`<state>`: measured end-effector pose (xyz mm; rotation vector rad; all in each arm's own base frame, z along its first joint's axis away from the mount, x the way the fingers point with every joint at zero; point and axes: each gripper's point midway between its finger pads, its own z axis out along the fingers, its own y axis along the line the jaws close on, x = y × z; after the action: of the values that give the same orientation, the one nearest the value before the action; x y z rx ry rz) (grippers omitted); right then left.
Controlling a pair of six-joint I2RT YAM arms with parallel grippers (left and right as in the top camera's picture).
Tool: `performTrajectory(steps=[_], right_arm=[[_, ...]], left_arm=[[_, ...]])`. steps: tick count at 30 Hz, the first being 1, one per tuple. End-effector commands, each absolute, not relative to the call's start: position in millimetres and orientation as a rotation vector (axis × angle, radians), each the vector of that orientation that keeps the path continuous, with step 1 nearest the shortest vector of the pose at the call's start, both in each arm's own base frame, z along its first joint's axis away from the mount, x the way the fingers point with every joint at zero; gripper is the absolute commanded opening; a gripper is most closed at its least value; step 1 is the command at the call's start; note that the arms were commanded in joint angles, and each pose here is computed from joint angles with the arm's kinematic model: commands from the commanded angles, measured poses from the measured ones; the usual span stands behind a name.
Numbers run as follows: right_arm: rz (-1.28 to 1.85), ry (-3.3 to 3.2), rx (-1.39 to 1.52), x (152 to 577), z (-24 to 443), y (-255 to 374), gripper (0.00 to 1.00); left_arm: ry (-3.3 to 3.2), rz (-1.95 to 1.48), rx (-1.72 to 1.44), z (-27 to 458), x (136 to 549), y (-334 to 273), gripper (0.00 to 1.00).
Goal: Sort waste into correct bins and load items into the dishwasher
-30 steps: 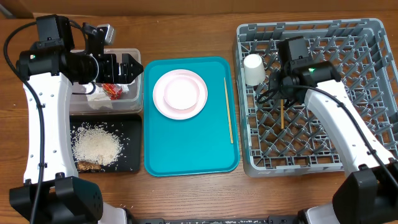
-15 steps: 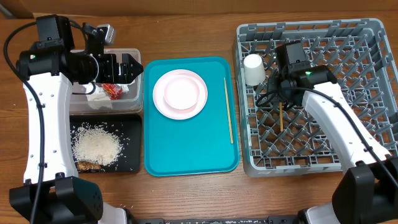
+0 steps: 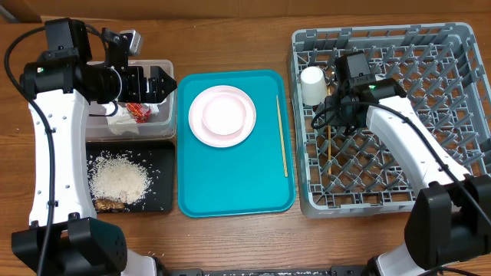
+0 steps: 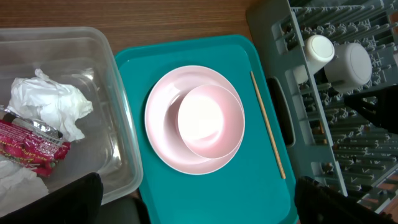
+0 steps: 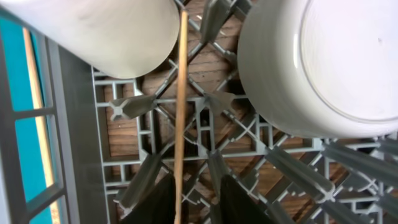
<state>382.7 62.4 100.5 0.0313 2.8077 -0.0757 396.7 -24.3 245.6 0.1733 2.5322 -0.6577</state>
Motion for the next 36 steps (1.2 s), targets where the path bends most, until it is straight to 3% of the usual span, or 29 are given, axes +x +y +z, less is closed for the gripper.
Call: performTrajectory(steps=[1, 10, 13, 20, 26, 36], right_arm=[[-0.063, 2.792, 0.021, 387, 112, 65, 0.27], [0.384, 2.778, -0.133, 373, 177, 148, 0.32], [0.432, 2.794, -0.02, 368, 175, 167, 0.32], [0.466, 2.773, -0.075, 359, 159, 212, 0.38], [0.395, 2.749, -0.073, 354, 137, 230, 0.39], [0.013, 2.634, -0.087, 369, 101, 233, 0.39]], left_arm=[[2.505, -0.645, 0.184, 257, 399, -26, 1.0], [2.505, -0.645, 0.184, 257, 399, -26, 1.0], [2.505, -0.645, 0.184, 257, 399, -26, 1.0], [2.505, -0.645, 0.184, 257, 399, -26, 1.0], [2.505, -0.645, 0.184, 257, 399, -26, 1.0], [2.505, -0.645, 0.184, 257, 399, -26, 1.0]])
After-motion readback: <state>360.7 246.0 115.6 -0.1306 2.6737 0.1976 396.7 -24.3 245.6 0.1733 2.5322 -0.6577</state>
